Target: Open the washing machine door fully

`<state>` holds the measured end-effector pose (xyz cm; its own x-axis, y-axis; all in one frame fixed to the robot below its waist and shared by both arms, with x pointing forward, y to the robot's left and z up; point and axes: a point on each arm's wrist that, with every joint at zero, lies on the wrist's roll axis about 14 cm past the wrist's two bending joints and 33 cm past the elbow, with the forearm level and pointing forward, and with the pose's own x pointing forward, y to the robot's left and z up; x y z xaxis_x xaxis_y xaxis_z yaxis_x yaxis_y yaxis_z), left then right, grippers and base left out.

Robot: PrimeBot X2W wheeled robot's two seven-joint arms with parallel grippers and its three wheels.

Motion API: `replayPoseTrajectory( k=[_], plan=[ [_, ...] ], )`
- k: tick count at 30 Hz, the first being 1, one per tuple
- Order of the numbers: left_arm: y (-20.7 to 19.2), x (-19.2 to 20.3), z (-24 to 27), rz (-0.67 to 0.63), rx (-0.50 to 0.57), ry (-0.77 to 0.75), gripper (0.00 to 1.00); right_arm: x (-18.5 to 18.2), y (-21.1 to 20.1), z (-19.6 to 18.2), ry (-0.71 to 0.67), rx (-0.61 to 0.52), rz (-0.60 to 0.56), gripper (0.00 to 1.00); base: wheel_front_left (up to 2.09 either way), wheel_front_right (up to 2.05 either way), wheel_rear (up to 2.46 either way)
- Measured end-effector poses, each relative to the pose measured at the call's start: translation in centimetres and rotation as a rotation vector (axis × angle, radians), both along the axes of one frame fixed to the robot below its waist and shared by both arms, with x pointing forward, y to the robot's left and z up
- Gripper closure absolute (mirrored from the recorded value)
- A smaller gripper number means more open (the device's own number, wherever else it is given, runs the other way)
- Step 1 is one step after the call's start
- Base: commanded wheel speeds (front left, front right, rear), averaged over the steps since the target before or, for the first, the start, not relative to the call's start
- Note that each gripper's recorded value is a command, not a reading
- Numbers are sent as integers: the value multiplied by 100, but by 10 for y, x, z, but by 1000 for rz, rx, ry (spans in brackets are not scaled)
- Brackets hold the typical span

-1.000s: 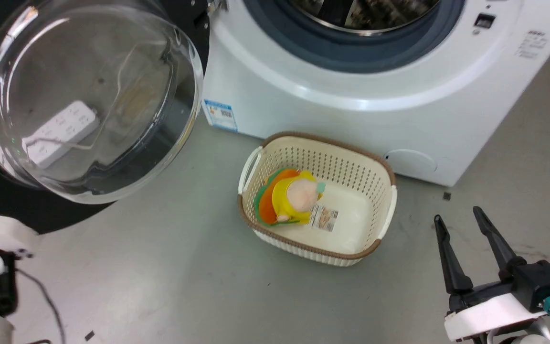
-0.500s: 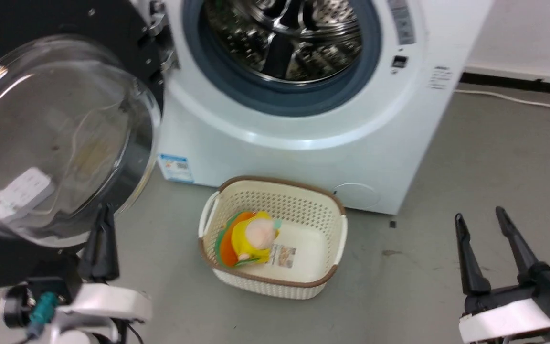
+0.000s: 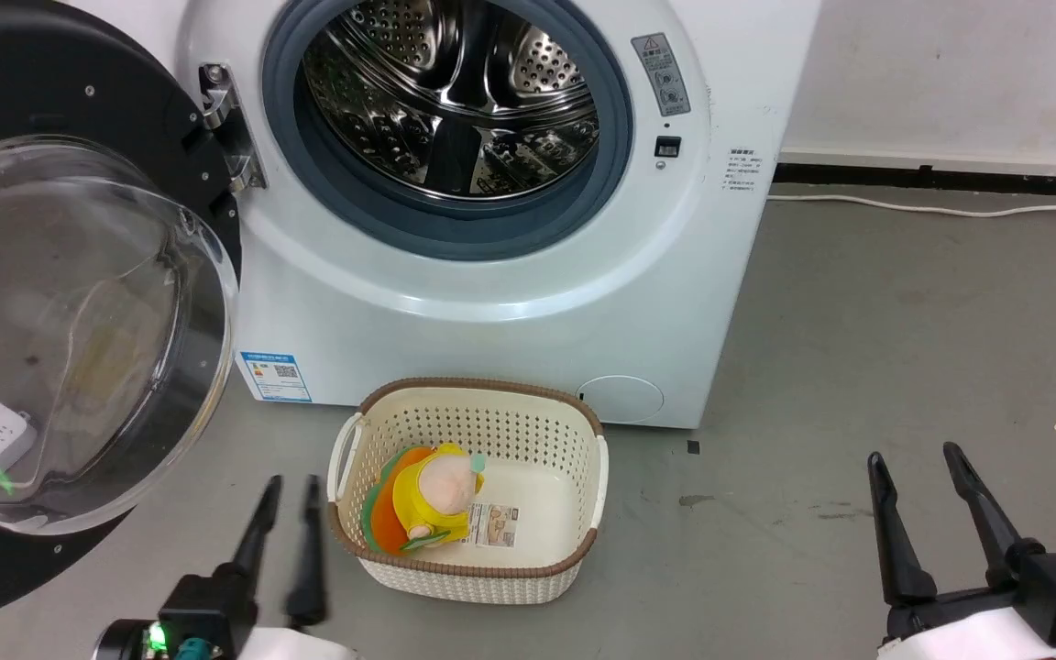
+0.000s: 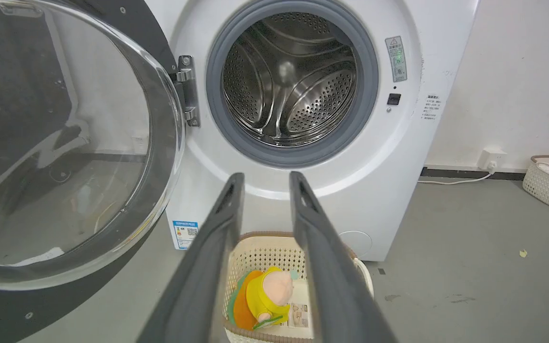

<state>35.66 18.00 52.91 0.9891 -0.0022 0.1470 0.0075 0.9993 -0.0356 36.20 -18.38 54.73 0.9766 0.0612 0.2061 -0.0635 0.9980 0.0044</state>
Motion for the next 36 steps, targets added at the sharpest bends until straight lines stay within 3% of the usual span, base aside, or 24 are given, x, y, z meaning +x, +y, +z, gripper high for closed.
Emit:
replayPoseTrajectory(
  k=[8,32,33,36],
  plan=[
    [-15,-6,-15,-25,38,44,0,-1,4,-12,37,3,13,0,0,0,0],
    [-13,-4,-12,-18,8,35,0,-4,4,-23,72,12,12,0,0,0,0],
    [-13,-4,-12,-20,9,36,100,-4,4,-23,71,12,12,100,0,0,0],
    [-14,-4,-12,-22,10,37,100,-4,4,-23,72,12,11,100,0,0,0]
  ],
)
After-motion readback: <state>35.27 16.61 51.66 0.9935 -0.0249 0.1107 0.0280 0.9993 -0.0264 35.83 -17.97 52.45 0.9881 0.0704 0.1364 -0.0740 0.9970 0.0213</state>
